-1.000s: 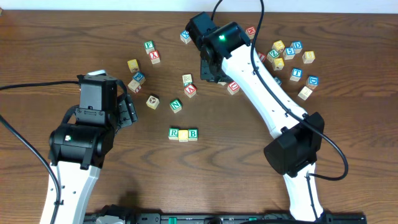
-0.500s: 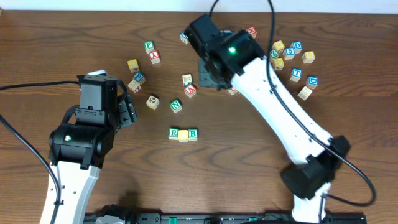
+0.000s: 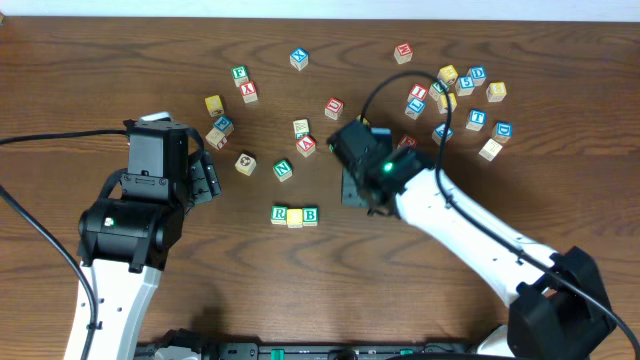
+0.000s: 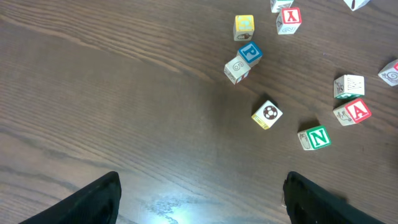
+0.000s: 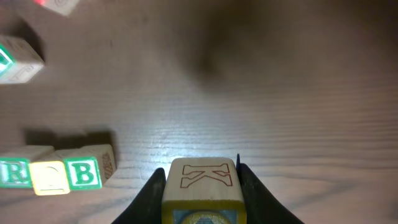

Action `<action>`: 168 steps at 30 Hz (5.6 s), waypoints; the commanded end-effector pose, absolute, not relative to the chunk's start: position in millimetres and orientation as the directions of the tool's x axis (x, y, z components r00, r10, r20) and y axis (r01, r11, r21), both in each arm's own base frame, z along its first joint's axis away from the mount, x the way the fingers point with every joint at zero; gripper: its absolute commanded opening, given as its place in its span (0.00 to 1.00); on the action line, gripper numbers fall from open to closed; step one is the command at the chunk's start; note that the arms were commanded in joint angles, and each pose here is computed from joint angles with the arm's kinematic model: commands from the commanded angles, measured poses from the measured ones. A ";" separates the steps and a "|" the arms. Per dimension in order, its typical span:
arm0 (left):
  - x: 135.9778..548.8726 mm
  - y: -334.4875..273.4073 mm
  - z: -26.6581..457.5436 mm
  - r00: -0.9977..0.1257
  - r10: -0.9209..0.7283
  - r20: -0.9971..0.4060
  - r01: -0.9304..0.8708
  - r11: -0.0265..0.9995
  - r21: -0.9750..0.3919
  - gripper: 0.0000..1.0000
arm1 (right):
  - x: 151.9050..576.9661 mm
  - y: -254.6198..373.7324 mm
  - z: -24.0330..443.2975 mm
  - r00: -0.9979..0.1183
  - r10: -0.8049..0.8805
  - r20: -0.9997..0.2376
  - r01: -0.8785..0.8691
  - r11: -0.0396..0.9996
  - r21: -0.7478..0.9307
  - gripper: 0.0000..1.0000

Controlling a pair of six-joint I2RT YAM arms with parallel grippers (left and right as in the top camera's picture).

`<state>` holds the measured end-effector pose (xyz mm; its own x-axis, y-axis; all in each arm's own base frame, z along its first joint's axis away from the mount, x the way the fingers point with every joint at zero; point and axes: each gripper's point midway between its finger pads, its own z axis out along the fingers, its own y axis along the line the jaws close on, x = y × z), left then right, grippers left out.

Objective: Spell out ROBOT
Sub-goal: 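Carry the yellow block toward the right of the B block, then lower the yellow block onto the table right of the B block, then open the right gripper and lift it off the yellow block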

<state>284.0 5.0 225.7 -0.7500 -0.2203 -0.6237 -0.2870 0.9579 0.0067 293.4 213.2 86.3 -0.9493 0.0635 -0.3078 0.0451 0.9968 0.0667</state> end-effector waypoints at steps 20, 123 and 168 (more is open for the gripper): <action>285.7 9.3 234.5 -0.737 -0.208 -0.643 -0.290 0.957 0.023 0.82 | 261.7 231.8 24.1 -0.932 0.066 -0.355 0.066 0.998 0.011 0.03; 285.7 9.3 234.5 -0.737 -0.208 -0.643 -0.290 0.957 0.023 0.82 | 273.2 260.8 -5.2 -0.934 0.071 -0.350 0.042 0.995 0.090 0.34; 285.7 9.3 234.5 -0.737 -0.208 -0.643 -0.290 0.957 0.023 0.82 | 314.7 237.1 1.3 -0.901 0.141 -0.411 0.104 0.988 0.112 0.48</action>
<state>283.9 5.0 225.6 -0.7501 -0.2206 -0.6235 -0.2873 0.9578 0.0067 306.4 251.8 6.9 -0.9077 0.1323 -0.3983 0.0787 0.9858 0.1482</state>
